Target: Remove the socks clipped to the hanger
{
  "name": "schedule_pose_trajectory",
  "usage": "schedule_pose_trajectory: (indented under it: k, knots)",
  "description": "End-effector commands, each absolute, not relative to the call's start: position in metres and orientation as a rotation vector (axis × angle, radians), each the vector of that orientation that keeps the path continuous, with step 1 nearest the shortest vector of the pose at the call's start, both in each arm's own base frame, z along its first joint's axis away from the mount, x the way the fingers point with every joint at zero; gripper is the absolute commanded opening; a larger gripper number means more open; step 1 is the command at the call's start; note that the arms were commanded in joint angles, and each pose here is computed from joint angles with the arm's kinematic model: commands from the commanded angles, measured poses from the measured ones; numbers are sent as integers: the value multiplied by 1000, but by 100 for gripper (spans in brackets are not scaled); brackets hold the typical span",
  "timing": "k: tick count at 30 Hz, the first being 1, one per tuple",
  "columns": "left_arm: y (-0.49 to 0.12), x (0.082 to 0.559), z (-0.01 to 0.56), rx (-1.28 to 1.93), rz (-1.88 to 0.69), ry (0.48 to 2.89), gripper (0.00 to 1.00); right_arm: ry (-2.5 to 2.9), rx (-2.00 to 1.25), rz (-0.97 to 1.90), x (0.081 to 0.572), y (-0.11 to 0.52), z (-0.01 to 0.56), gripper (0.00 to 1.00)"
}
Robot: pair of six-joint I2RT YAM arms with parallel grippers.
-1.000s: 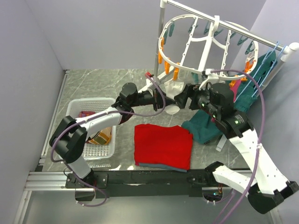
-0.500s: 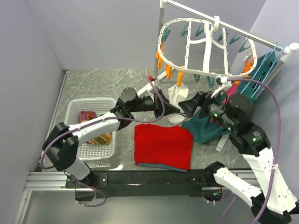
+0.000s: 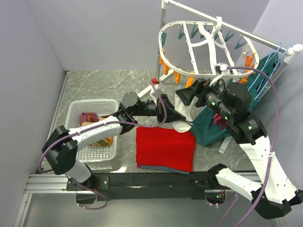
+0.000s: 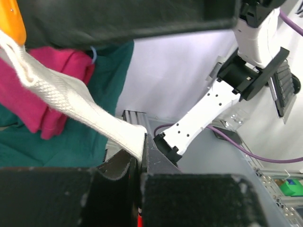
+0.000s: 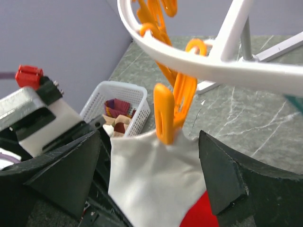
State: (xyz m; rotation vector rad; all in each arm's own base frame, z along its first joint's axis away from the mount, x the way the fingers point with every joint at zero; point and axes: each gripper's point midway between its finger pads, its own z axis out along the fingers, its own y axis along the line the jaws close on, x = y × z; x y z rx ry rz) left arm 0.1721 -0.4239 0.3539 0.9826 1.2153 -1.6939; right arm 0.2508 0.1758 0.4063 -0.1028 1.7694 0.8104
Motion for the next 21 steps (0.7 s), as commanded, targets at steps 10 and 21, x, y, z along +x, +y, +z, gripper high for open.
schedule_pose_trajectory:
  k: [10, 21]
  knots:
    - [-420, 143, 395, 1046, -1751, 1060, 7, 1574, -90, 837, 267, 171, 440, 87]
    - [-425, 142, 389, 1051, -1767, 1071, 7, 1412, -159, 990, 250, 178, 450, 80]
